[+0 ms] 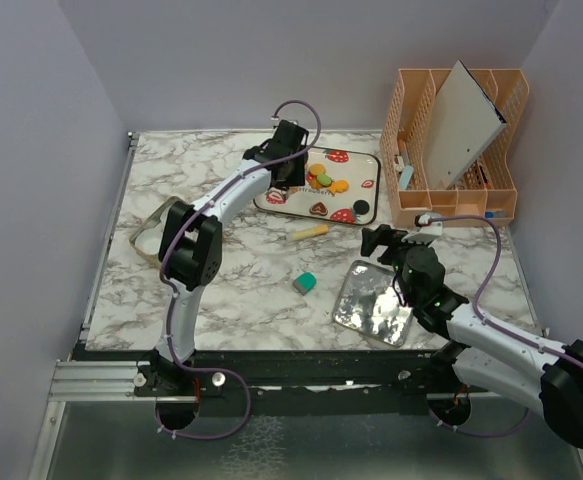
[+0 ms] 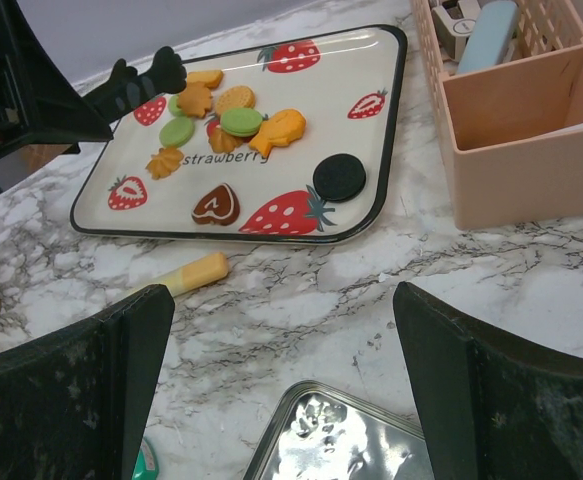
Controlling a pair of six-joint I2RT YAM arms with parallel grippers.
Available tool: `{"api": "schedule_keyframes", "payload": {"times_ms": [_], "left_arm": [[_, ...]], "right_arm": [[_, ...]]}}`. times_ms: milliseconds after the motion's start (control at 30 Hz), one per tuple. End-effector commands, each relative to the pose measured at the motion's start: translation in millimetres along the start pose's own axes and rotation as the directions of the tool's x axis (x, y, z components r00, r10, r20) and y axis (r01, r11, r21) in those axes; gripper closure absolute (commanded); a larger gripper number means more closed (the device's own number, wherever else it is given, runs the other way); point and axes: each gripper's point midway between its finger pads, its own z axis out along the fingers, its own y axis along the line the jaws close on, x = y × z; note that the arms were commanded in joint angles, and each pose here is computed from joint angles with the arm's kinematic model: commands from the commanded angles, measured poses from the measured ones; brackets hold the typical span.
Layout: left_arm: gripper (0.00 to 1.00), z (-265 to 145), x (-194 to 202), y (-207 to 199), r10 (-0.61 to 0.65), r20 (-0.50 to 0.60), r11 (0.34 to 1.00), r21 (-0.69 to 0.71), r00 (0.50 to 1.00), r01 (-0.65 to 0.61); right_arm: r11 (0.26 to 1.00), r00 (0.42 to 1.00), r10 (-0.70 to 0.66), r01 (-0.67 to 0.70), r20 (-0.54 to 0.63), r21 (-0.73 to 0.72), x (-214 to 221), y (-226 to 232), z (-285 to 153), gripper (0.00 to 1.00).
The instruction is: Pack the cookies
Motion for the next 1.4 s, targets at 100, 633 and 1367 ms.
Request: {"api": "schedule_keyframes", "payload": {"times_ms": [100,633,1367], "left_arm": [[0.48,17,-4,-10,0.050,0.031,0.997,-0.053,0.998,-0.048],[0.48,44,6,-17,0.082,0.035,0.990,-0.116,0.996,-0.077],[0.78,13,7,-15,0.124,0.039,0.983,-0.145,0.992,-0.117]], "right_arm": [[1.000,1.000,0.005,-0.005,0.012,0.027,1,-6,1,0.00],[1.000,1.000,0.005,-0.005,0.008,0.025,2,-5,2,0.00],[1.000,1.000,0.005,-0.005,0.007,0.023,2,-5,2,0.00]]}}
